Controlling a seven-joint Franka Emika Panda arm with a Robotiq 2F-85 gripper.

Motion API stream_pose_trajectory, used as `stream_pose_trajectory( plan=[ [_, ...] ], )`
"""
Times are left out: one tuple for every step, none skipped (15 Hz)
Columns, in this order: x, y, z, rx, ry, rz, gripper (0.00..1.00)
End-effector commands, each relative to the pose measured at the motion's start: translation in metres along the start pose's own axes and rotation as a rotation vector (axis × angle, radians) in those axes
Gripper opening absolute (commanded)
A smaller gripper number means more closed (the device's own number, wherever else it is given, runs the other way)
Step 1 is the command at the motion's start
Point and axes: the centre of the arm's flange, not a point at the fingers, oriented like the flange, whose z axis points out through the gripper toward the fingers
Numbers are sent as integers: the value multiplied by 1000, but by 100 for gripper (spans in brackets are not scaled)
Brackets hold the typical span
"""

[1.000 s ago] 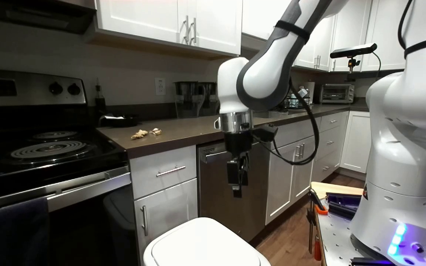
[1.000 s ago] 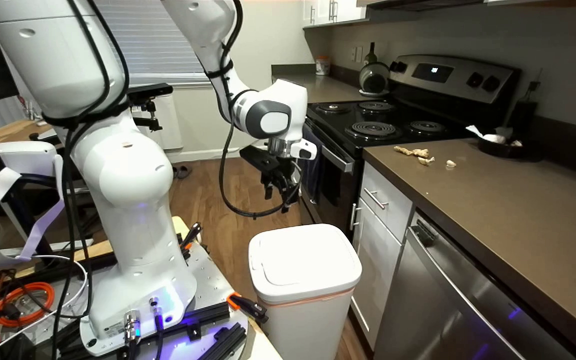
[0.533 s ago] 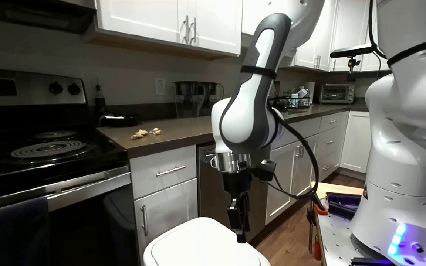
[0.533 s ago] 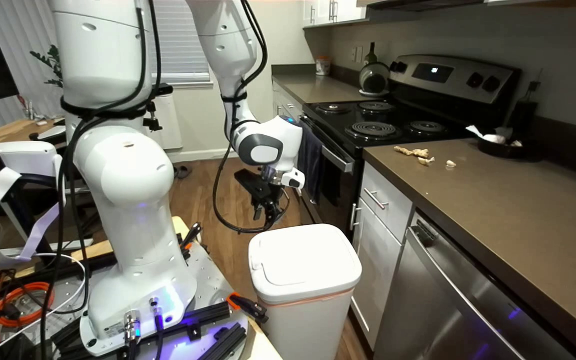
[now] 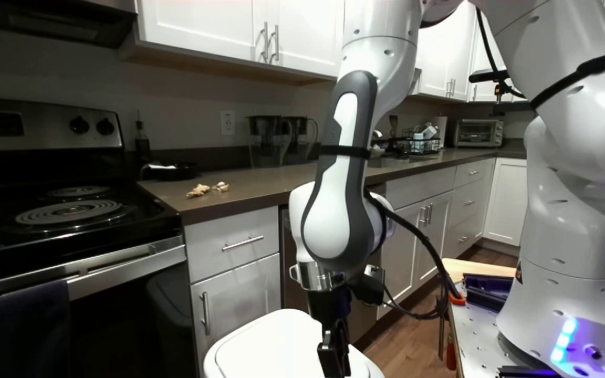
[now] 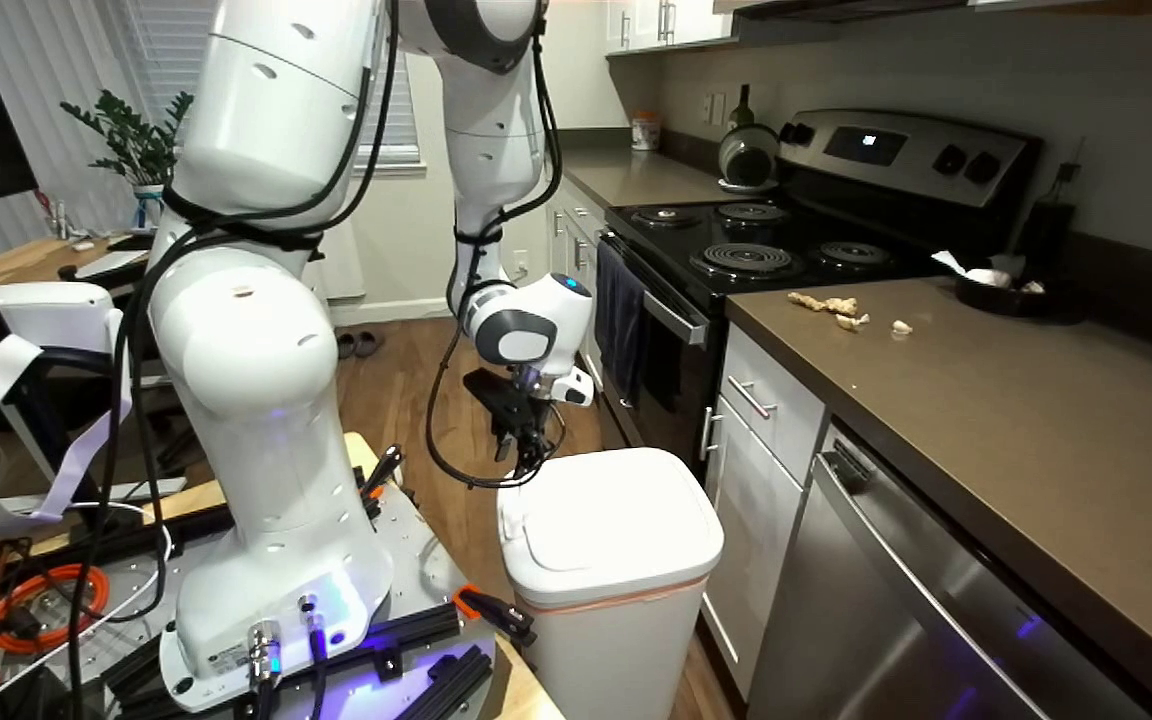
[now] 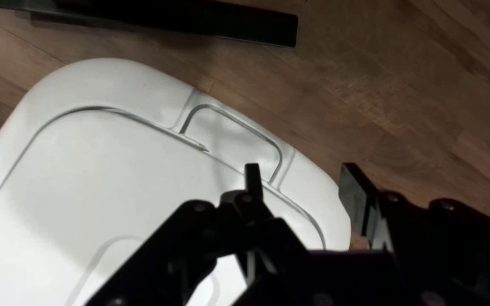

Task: Press the button on top of the white bin to open the lid

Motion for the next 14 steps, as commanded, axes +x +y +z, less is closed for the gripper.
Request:
stream_pose_trajectory(
  plan=[
    [4, 6, 26, -19, 18, -49, 41],
    [3, 7, 31, -26, 20, -65, 41],
    [2, 9, 37, -32, 18, -79, 37],
    [2, 10, 43, -34, 16, -90, 40],
    [1, 11, 48, -32, 14, -99, 38],
    [0, 11, 53, -33, 9, -105, 32],
    [0, 12, 58, -35, 9, -112, 34],
    [1, 13, 62, -38, 7, -118, 33],
    [1, 14, 67, -37, 6, -127, 33],
    [2, 14, 71, -35, 6, -129, 22],
    [3, 14, 75, -34, 6, -133, 27],
    [3, 15, 79, -32, 9, -140, 22],
    [4, 16, 83, -32, 12, -148, 11],
    [5, 16, 86, -34, 16, -155, 8]
  ],
)
